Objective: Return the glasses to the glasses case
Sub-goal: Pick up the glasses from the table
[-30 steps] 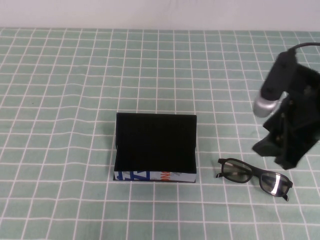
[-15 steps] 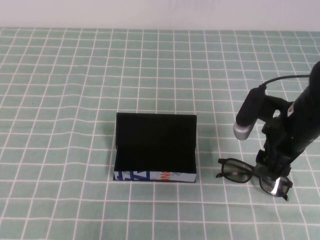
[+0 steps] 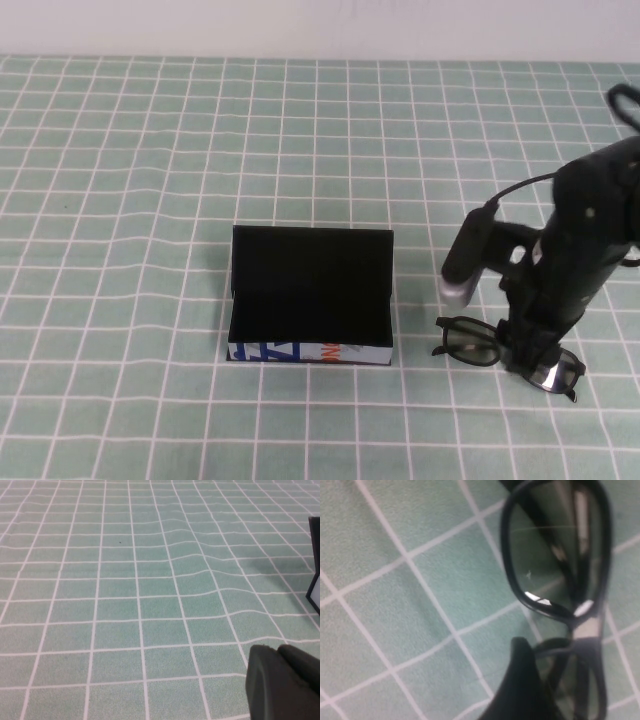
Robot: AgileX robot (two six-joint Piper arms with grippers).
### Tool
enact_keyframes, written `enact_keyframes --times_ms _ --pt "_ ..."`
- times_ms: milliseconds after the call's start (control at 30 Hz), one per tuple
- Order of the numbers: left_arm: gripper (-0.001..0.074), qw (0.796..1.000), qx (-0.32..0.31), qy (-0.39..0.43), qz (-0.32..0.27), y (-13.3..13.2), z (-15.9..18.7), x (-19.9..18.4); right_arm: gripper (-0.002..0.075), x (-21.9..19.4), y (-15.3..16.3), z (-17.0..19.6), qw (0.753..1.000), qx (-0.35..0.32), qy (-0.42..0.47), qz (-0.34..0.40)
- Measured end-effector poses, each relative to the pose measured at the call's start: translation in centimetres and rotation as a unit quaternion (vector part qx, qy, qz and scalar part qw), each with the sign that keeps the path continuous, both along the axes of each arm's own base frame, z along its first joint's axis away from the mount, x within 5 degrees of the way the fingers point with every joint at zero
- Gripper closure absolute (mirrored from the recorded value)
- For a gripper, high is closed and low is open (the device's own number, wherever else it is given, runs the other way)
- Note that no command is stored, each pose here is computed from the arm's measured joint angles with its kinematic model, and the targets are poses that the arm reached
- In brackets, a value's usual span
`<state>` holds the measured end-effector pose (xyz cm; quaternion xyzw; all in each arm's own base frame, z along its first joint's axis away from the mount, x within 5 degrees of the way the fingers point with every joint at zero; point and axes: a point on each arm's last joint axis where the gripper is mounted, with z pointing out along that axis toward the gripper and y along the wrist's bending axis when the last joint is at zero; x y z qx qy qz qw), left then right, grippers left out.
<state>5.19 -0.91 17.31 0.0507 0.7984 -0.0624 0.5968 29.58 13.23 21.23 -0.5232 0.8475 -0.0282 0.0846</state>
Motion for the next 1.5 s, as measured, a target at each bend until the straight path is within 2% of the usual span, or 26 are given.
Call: enact_keyframes --times_ms 400,700,1133,1367,1500 --pt "0.0738 1.0 0.0 0.0 0.0 0.0 0.0 0.0 0.0301 0.4 0.8 -2.8 0.999 -0.02 0.037 0.008" --pt "0.0739 1.0 0.0 0.0 0.0 0.0 0.0 0.0 0.0493 0.5 0.5 -3.1 0.999 -0.038 0.036 -0.001" --pt "0.0738 1.0 0.0 0.0 0.0 0.0 0.0 0.0 0.0554 0.4 0.2 -3.1 0.997 -0.057 0.044 0.001" --pt "0.0738 1.0 0.0 0.0 0.0 0.0 0.0 0.0 0.065 0.2 0.1 -2.4 0.998 -0.053 0.037 0.0" --pt "0.0738 1.0 0.0 0.0 0.0 0.0 0.0 0.0 0.0671 0.1 0.1 -1.8 0.998 -0.05 0.029 0.0"
